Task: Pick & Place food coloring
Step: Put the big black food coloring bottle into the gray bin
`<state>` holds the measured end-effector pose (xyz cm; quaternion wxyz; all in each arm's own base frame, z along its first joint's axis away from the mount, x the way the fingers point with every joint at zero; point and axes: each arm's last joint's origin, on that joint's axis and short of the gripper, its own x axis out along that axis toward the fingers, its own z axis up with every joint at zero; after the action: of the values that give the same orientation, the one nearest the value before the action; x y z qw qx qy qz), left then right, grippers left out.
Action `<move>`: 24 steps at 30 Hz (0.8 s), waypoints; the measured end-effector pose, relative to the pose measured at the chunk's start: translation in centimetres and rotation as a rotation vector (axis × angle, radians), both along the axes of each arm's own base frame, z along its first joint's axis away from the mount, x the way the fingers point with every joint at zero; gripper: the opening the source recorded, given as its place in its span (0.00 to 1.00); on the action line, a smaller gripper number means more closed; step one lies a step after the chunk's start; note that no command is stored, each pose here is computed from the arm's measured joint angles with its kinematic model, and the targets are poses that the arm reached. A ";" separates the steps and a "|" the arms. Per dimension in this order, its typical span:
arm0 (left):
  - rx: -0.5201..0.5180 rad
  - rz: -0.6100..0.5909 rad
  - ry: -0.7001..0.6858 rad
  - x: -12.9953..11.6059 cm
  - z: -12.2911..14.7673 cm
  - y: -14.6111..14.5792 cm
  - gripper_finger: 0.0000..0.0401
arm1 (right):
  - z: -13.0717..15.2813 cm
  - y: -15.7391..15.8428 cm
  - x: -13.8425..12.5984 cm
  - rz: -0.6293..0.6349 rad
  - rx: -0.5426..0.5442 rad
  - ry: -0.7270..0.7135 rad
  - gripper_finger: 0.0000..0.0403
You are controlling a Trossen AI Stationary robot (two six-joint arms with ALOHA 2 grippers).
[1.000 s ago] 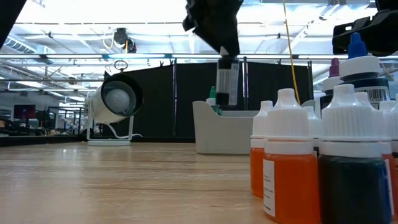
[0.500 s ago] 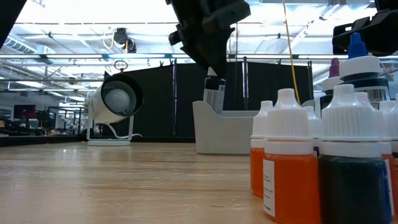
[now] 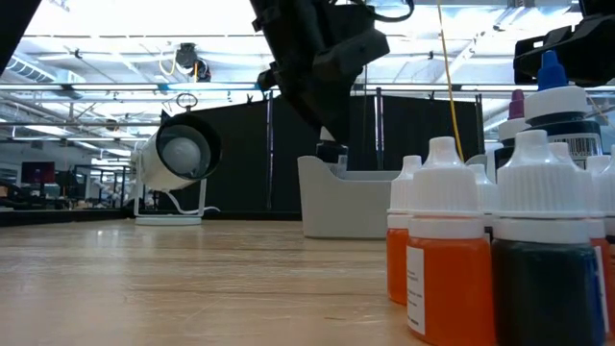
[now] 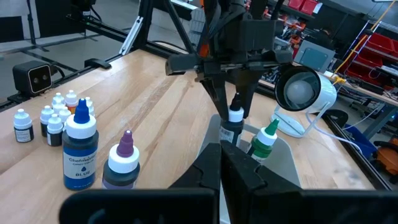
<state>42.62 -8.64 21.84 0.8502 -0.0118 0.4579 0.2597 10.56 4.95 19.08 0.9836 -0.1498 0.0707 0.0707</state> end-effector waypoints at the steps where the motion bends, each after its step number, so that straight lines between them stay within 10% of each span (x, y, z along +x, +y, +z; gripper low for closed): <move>1: 0.002 0.002 0.004 0.0 -0.2 0.1 0.34 | 0.0 0.0 0.0 0.000 0.000 0.000 0.00; 24: 0.006 -0.032 0.006 0.1 -1.3 0.7 0.55 | 0.0 0.0 0.0 -0.002 0.011 0.001 0.00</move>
<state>42.74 -7.92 20.55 0.8528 -0.0011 0.4600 0.2475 10.55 4.95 19.08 0.9845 -0.1445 0.0709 0.0703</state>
